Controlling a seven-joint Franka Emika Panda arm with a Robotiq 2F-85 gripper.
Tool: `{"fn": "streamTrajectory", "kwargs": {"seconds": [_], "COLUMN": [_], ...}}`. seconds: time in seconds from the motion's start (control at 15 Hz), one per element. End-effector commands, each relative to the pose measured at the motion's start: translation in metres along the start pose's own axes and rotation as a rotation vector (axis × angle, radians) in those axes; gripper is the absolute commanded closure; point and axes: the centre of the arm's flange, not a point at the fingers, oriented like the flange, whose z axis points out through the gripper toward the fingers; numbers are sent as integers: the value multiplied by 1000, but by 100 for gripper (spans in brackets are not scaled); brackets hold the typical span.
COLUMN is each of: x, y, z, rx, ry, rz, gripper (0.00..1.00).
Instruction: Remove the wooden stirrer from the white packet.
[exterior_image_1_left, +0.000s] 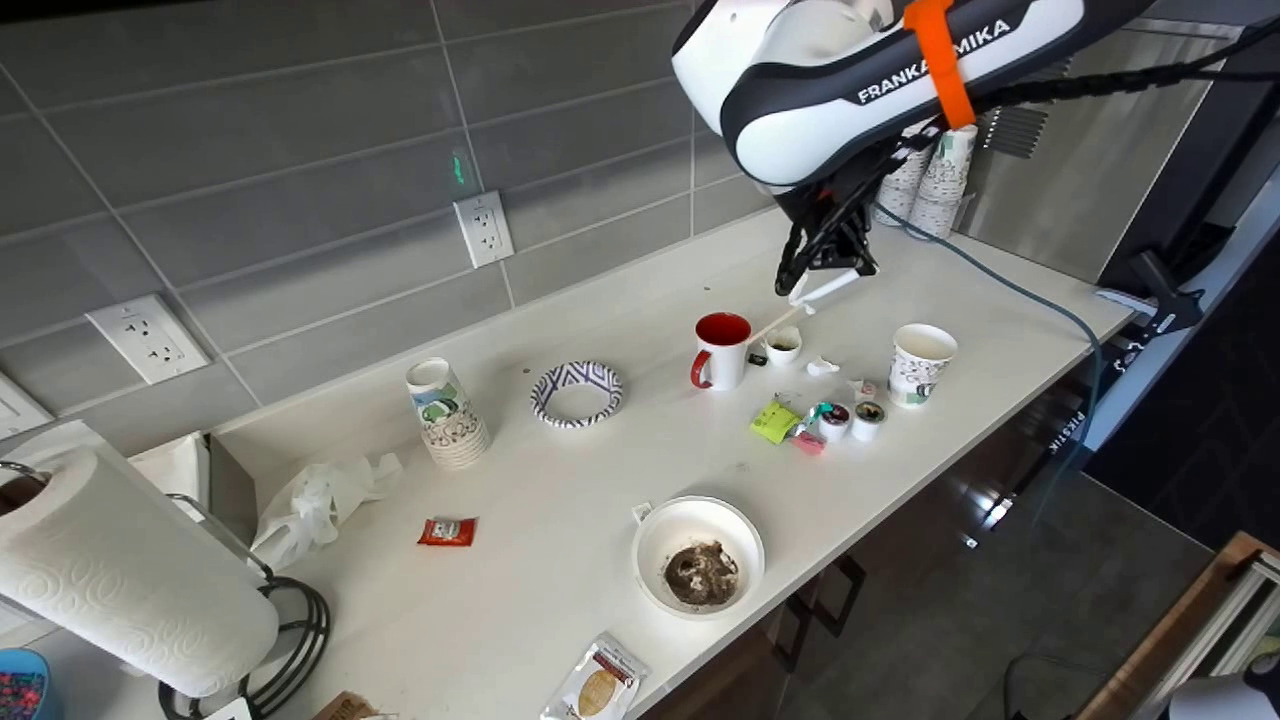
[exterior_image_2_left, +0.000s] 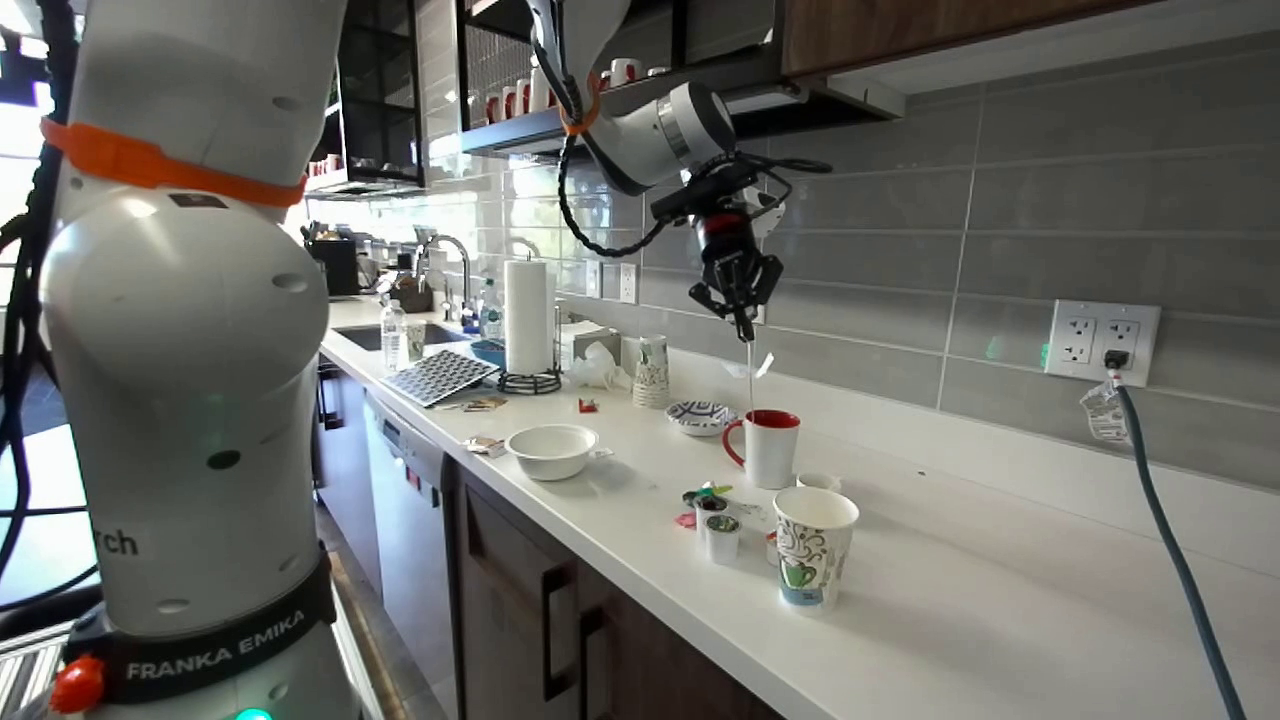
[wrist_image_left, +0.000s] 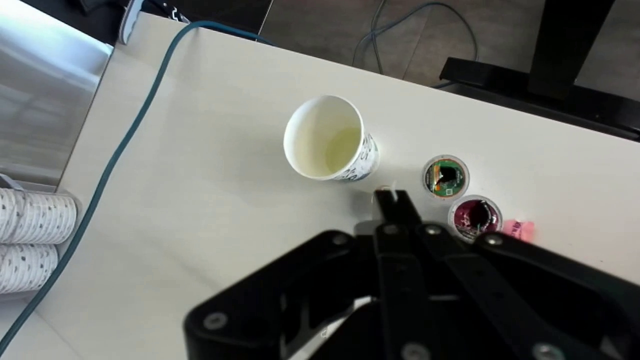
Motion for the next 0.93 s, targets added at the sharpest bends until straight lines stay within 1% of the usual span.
{"fn": "streamTrajectory", "kwargs": {"seconds": [0.0,0.07,0.13,0.2,0.27,0.33,0.4,0.47,0.53,0.6,0.67,0.73,0.87], "x": [15,16,17,19,21,20,21,24,26,26,25,25,24], "y": [-2,-4,-6,-11,-12,-10,-10,-13,-16,-17,-15,-15,-19], "z": [-5,-6,-9,-9,-11,-15,-18,-19,-22,-25,-28,-32,-40], "rx": [-133,-166,-178,-164,-177,-217,-197,-104,-51,-5,-82,-168,-249], "ry": [-80,-107,-131,-110,-130,-146,-107,-56,-12,17,-43,-94,-171], "rz": [-8,-45,-114,-184,-183,-113,-90,-168,-193,-190,-140,-154,-204], "gripper": [100,100,100,100,100,100,100,100,100,100,100,100,100]}}
